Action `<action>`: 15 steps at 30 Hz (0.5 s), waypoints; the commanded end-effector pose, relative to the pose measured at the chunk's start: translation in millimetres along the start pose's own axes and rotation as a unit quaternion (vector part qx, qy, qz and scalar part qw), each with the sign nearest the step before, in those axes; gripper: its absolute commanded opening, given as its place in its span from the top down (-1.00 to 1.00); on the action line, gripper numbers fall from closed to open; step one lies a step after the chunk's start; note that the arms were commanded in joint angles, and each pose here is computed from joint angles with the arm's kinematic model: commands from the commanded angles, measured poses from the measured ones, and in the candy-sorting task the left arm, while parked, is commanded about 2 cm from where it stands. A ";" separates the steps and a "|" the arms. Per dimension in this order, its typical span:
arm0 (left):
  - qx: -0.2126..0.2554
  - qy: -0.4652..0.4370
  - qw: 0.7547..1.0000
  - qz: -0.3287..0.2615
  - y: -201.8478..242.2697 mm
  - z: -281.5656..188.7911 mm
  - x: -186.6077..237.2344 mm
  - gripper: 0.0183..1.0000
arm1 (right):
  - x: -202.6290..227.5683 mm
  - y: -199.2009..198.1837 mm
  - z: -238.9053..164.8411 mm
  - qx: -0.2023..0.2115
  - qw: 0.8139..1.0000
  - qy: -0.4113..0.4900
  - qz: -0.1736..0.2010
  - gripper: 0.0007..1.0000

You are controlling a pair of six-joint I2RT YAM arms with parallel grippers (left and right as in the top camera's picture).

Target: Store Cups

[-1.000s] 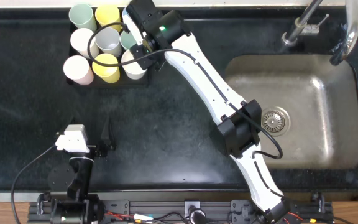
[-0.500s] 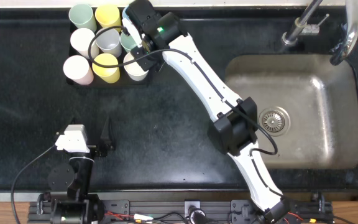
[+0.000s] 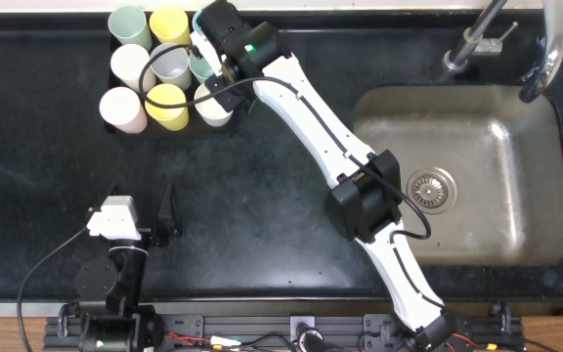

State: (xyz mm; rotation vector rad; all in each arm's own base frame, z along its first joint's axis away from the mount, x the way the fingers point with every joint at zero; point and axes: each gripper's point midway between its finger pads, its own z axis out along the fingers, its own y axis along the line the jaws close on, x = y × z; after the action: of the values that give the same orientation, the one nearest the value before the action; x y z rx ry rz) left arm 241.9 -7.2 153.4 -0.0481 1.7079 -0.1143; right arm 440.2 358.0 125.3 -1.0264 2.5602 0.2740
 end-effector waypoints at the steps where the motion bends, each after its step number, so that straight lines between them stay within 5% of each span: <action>1: -0.004 -0.004 1.000 0.009 1.1 -0.6 -1.0 -1.00 | -2.7 5.6 8.5 -0.003 1.000 -0.001 -0.010 0.92; 15: -0.004 -0.004 1.000 0.009 1.1 -0.6 -1.0 -1.00 | 12.7 15.3 23.1 -0.006 0.999 0.029 -0.036 0.92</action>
State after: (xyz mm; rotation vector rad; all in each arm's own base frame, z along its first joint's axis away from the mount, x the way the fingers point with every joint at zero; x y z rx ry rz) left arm 241.9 -7.2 153.4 -0.0481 1.7079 -0.1143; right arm 432.6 366.2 111.9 -1.1023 2.5562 0.2614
